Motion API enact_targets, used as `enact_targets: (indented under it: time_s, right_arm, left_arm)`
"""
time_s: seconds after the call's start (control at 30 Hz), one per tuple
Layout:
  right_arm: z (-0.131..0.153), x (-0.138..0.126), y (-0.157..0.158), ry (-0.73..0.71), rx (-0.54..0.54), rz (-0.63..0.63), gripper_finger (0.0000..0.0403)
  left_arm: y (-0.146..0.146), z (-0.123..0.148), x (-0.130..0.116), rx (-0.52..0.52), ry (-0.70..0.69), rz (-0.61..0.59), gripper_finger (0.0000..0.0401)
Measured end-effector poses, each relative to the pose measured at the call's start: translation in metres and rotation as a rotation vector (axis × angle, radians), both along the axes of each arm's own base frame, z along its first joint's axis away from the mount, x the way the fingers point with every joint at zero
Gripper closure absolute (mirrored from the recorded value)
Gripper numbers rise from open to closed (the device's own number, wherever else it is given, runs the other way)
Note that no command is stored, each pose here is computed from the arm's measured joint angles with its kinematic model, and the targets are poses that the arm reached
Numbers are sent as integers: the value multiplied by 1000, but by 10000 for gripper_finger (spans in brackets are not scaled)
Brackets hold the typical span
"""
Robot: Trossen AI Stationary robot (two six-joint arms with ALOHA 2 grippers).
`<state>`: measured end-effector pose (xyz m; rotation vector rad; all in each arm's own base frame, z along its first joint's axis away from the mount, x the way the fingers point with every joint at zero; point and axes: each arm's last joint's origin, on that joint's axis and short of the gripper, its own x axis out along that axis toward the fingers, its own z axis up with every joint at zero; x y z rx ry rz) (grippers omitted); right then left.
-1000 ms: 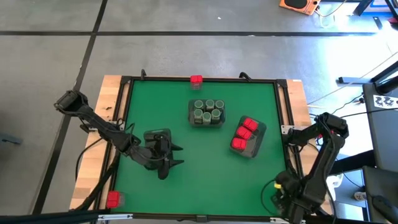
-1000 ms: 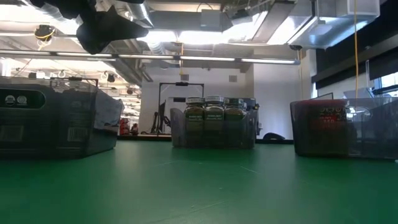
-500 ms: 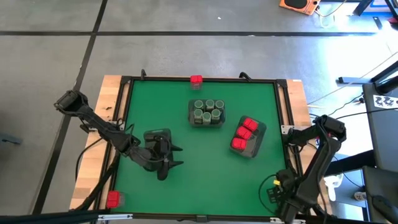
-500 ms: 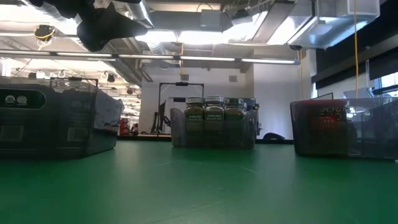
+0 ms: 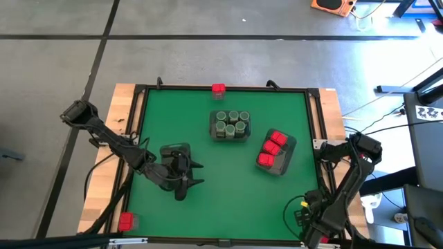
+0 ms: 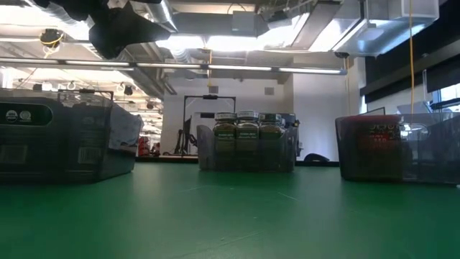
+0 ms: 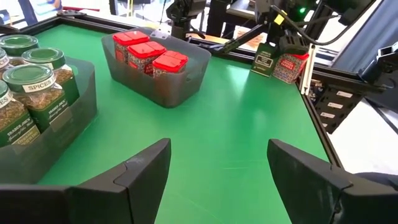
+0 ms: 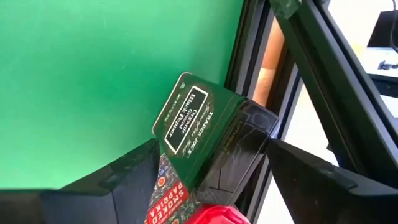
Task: Sort spices by type
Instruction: Put the black seasoning can into the left black bin
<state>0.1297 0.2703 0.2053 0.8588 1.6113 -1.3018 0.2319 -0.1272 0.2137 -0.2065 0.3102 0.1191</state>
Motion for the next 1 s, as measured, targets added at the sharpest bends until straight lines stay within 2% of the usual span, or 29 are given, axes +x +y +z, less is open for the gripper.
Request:
enact_targets:
  time_s: [0.2,0.53,0.83,1.0]
  right_arm:
    - [0,4,-1,-77,-8,56,107]
    - [0,5,-8,-99,-58,152,107]
    - [4,5,-7,-98,-43,127,107]
    - [14,5,-7,-92,-75,85,107]
  left_arm:
    - [0,0,0,0,0,0,136]
    - [0,0,0,0,0,2,136]
    - [1,0,0,0,0,3,136]
    - [1,0,0,4,0,2,136]
